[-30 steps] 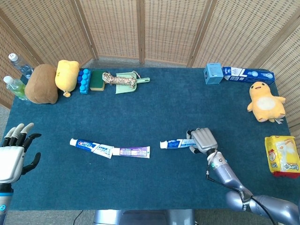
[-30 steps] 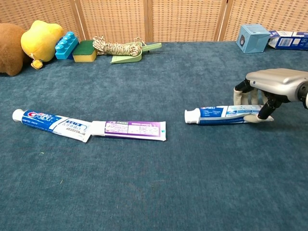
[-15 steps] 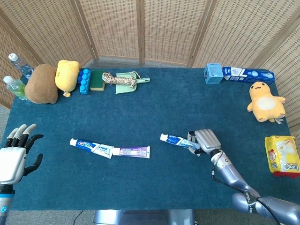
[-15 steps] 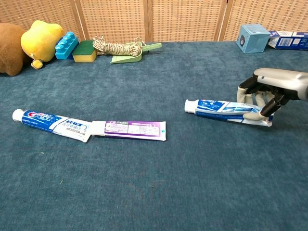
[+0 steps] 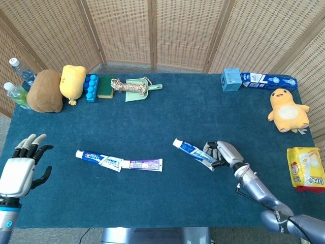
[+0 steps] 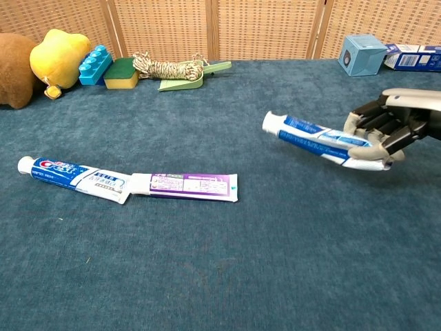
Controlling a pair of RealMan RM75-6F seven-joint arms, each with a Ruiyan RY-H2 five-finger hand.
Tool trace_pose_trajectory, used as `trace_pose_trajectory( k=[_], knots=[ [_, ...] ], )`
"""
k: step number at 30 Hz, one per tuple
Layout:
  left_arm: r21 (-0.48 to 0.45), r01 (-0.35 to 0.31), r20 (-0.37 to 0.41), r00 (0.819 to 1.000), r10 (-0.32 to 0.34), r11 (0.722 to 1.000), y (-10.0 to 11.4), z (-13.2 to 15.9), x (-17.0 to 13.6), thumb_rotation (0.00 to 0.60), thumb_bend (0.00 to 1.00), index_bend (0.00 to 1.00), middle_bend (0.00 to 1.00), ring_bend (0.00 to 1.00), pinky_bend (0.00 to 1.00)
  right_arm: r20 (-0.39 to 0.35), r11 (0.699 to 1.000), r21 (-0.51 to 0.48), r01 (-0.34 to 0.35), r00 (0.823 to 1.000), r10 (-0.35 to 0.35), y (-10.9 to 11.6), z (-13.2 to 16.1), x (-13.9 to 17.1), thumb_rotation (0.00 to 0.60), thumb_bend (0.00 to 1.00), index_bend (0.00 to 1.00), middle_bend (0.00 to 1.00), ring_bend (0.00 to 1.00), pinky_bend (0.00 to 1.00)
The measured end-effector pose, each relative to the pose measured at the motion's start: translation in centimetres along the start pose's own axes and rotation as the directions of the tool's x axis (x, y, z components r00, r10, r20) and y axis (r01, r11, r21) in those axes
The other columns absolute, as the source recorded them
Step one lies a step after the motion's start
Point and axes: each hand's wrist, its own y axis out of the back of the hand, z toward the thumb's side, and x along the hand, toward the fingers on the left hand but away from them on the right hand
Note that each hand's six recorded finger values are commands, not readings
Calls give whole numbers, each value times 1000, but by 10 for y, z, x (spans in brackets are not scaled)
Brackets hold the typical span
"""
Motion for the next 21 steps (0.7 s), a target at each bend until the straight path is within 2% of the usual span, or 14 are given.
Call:
trace_pose_trajectory(
  k=[3, 9, 14, 21],
  knots=[
    [3, 16, 25, 1000, -16, 1000, -2, 7, 5, 600, 364, 251, 138, 78, 142, -18, 998, -57, -12, 1000, 11, 3, -1, 6, 600, 521, 915, 747, 699, 757],
    [8, 54, 98, 994, -55, 999, -10, 26, 20, 600, 364, 251, 140, 83, 170, -48, 995, -99, -35, 998, 31, 5, 1, 19, 600, 525, 915, 747, 700, 757],
    [7, 79, 178, 981, -79, 997, -18, 49, 35, 600, 364, 253, 141, 82, 174, -66, 990, -127, -64, 996, 56, 0, 8, 26, 600, 525, 916, 746, 699, 757],
    [-22, 126, 248, 962, -116, 992, -29, 74, 49, 600, 363, 258, 131, 81, 174, -87, 988, -129, -84, 994, 74, -8, 18, 30, 600, 526, 915, 747, 699, 757]
  ],
)
